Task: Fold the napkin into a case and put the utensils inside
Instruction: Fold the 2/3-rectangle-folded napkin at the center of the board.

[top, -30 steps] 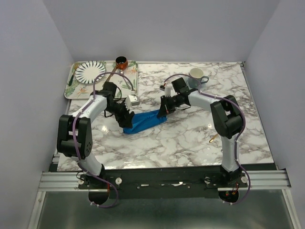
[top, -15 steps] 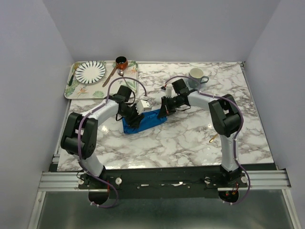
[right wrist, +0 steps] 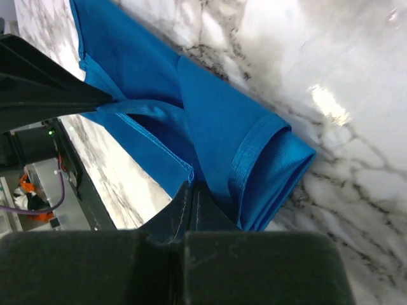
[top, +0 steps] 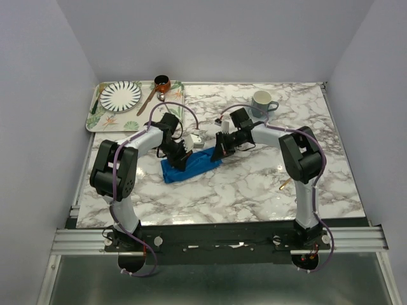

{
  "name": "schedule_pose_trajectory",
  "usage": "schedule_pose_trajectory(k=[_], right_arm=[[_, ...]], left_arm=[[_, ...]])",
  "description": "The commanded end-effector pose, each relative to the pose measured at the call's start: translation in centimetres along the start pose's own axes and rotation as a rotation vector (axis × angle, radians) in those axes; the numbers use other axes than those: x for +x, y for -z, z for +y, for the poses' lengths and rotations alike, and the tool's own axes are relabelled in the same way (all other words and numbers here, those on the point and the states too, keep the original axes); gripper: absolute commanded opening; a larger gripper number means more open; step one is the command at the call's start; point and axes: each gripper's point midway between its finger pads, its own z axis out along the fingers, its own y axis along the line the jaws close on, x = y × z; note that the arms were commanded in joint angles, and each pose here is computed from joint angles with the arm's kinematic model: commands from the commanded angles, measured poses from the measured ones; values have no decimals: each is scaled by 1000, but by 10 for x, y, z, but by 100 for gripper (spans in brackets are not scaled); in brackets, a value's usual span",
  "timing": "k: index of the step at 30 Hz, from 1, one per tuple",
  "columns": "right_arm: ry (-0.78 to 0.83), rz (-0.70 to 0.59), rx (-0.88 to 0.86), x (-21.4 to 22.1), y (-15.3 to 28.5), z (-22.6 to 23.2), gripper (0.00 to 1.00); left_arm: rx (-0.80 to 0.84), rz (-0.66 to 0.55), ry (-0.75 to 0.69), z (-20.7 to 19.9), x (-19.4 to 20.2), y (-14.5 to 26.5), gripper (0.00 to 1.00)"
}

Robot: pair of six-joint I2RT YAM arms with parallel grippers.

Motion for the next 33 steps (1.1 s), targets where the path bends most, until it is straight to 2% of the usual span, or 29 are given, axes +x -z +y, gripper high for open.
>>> schedule_pose_trajectory(k=[1,7,11,14,22,23,33], right_arm=[[33,-4,-72,11,19,26,1],[16,15,-81,35,32,38,1],[16,20,-68,36,30,33,1],[18,18,-76,31,28,34,1],[-5,3,-56,21,19,25,1],[-22,3,-54,20,18,24,1],[-122,-9,-53,16,9,19,0]], left_arm=[[131,-23,0,-39,3,8,0],[190,-35,5,-62,10,8,0],[197,-62,17,-63,3,8,36],[206,-86,40,-64,-4,9,49],[232,-97,105,-64,-13,2,62],[229,-93,110,-65,-14,0,67],[204,-100,171,-56,-20,-10,74]])
